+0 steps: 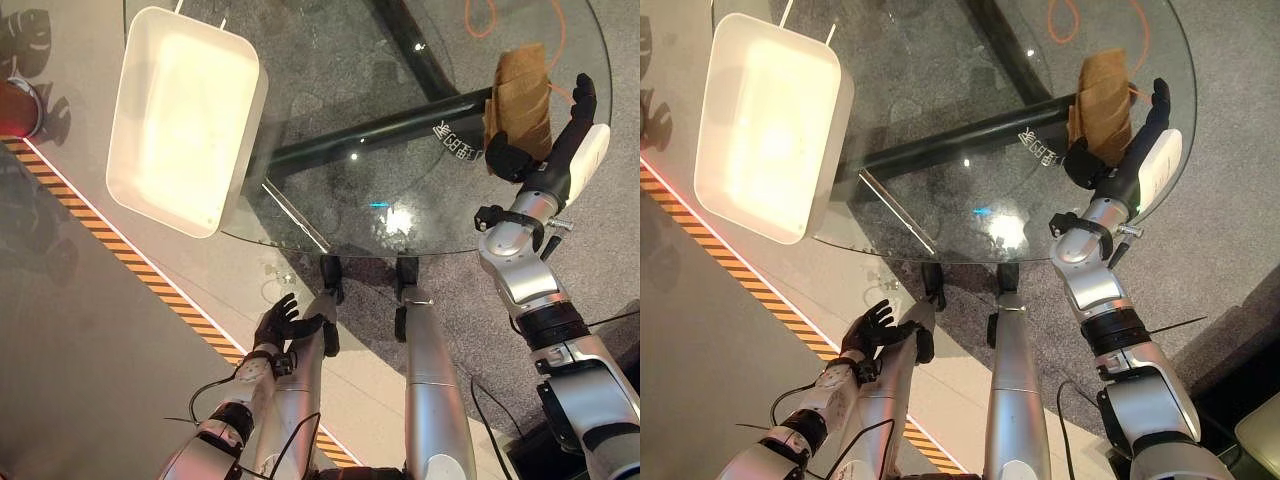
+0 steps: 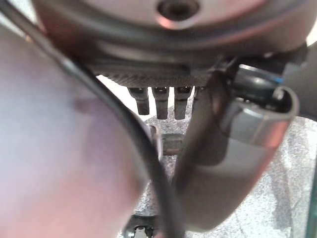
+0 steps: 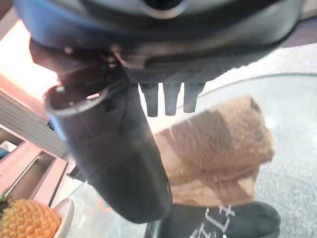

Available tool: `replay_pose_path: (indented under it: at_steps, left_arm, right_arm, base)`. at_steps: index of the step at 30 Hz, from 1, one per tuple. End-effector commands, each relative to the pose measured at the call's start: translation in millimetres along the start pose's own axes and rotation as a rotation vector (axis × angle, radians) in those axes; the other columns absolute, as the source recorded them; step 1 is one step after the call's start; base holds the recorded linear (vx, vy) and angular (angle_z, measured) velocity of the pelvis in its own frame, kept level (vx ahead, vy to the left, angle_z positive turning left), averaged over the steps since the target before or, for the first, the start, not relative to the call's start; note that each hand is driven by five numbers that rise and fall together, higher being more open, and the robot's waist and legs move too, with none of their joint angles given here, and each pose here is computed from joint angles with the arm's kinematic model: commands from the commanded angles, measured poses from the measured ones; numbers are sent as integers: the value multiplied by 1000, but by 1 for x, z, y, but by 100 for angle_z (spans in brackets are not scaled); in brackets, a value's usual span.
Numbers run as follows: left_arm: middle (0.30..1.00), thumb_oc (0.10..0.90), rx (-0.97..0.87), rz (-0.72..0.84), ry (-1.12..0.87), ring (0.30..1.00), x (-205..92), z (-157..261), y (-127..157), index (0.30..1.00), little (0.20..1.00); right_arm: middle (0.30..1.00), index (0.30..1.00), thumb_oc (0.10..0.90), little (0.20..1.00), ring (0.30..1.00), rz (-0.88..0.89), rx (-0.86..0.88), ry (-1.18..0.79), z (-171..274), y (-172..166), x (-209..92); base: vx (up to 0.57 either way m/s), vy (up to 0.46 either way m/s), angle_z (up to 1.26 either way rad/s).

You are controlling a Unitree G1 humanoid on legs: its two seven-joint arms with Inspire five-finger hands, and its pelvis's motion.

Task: Wipe the table with a cloth and put it in the basket.

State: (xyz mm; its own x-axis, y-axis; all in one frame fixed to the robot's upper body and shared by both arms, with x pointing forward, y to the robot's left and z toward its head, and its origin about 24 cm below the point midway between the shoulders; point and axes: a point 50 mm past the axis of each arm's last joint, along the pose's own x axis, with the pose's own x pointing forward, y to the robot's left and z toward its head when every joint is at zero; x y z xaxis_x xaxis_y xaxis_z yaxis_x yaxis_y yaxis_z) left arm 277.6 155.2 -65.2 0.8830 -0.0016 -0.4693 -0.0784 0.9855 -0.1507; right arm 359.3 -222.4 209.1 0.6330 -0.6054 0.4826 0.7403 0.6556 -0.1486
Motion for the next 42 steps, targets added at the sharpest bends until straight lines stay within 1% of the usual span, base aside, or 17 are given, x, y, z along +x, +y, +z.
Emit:
replay_pose_path:
  at_steps: [1, 5, 11, 18, 25, 31, 32, 33, 34, 42]
  left_arm:
    - [900, 800, 17, 10, 73, 900, -17, -34, 10, 900, 900]
    - [900, 800, 24, 3, 64, 900, -17, -33, 13, 900, 900]
    - [900, 800, 37, -15, 67, 900, -18, -32, 14, 900, 900]
    - [900, 800, 64, -35, 56, 900, -17, -29, 14, 900, 900]
    - [900, 800, 73, -42, 44, 900, -15, -22, 13, 900, 900]
    - [900, 800, 74, -41, 36, 900, -14, -19, 14, 900, 900]
    - [900, 800, 75, -40, 34, 900, -14, -19, 14, 900, 900]
    - [900, 800, 76, -40, 33, 900, -14, -18, 15, 900, 900]
    - [900, 800, 77, -39, 32, 900, -14, -17, 15, 900, 900]
    - [900, 800, 80, -33, 22, 900, -13, -13, 17, 900, 900]
  right_arm:
    - [900, 900, 800, 900, 900, -155, 75, -147, 39, -23, 16]
    - [900, 900, 800, 900, 900, -247, 58, -56, 31, -27, 25]
    - [900, 900, 800, 900, 900, -321, 48, 19, 21, -32, 38]
    - [900, 900, 800, 900, 900, -413, -39, 121, 11, -44, 54]
    - [900, 900, 800, 900, 900, -345, -98, 214, 0, -41, 59]
    - [900, 900, 800, 900, 900, -231, -116, 269, -7, -35, 58]
    - [794, 794, 676, 776, 794, -196, -129, 272, -7, -34, 59]
    - [394, 394, 210, 310, 394, -173, -125, 278, -6, -32, 60]
    - [300, 300, 100, 200, 300, -157, -126, 282, -6, -31, 60]
    - [300, 300, 100, 200, 300, -92, -91, 287, -4, -22, 53]
  base:
    - [40, -28, 8]
    - [33, -13, 6]
    - [13, -8, 4]
    - [10, -50, 3]
    - [2, -33, 5]
    - [2, -9, 1]
    - [0, 0, 0]
    - [0, 0, 0]
    - [0, 0, 0]
    - [0, 0, 0]
